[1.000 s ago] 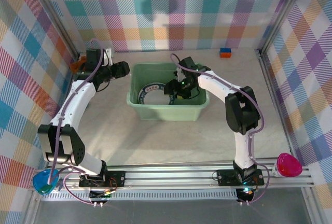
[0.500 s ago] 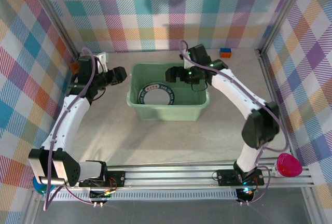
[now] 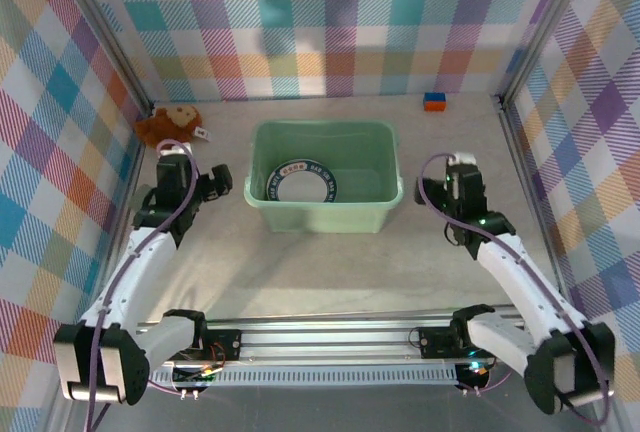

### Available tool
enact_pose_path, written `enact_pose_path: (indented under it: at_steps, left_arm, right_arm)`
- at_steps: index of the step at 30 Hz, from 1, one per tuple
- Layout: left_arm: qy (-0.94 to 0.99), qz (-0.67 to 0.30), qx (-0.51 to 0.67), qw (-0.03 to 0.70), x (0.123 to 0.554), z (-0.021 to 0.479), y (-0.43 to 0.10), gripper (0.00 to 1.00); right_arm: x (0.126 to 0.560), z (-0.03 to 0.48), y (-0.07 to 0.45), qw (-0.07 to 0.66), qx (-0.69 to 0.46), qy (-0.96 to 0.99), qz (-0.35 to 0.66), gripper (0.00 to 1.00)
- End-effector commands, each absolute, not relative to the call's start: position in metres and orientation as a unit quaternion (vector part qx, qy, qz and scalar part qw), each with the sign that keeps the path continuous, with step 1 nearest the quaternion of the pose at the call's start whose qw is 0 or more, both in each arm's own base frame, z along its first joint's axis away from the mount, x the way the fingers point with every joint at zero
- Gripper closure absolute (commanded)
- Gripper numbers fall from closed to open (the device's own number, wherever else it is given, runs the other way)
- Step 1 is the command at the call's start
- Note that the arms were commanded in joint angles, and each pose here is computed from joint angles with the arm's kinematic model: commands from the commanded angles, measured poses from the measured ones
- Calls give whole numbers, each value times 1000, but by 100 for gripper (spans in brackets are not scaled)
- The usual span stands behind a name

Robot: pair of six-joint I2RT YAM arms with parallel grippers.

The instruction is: Place the plates into the plastic bin on the countertop

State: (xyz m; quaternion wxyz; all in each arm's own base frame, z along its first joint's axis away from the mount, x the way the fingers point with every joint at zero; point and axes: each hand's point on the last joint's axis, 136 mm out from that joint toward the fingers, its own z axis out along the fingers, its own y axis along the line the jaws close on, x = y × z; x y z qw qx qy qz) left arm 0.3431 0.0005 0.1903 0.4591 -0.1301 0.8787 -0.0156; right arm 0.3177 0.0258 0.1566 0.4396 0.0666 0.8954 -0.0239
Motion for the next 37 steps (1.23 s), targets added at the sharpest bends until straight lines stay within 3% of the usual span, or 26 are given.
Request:
enact_pose_path:
  at_steps: [1,9,12,16,37]
  left_arm:
    - [855,55,-145,494,354,177,27,0]
    - [829,55,-118,544,374,117,24,0]
    - [830,45,-114,544,389,106,19,0]
    - [829,12,-60,555,400,83,-1,0]
    - [826,24,-59,561,399,83,-2,0]
  right_arm:
    - [328,134,5,489,89,866,-43,1]
    - [375,119,14,570,43,820,-16,1]
    - [393,112,29,563,-23,826,-1,1]
    - [397,94,23,573,-17,818,45,1]
    - [398,91,25,553,-25,830,68,1]
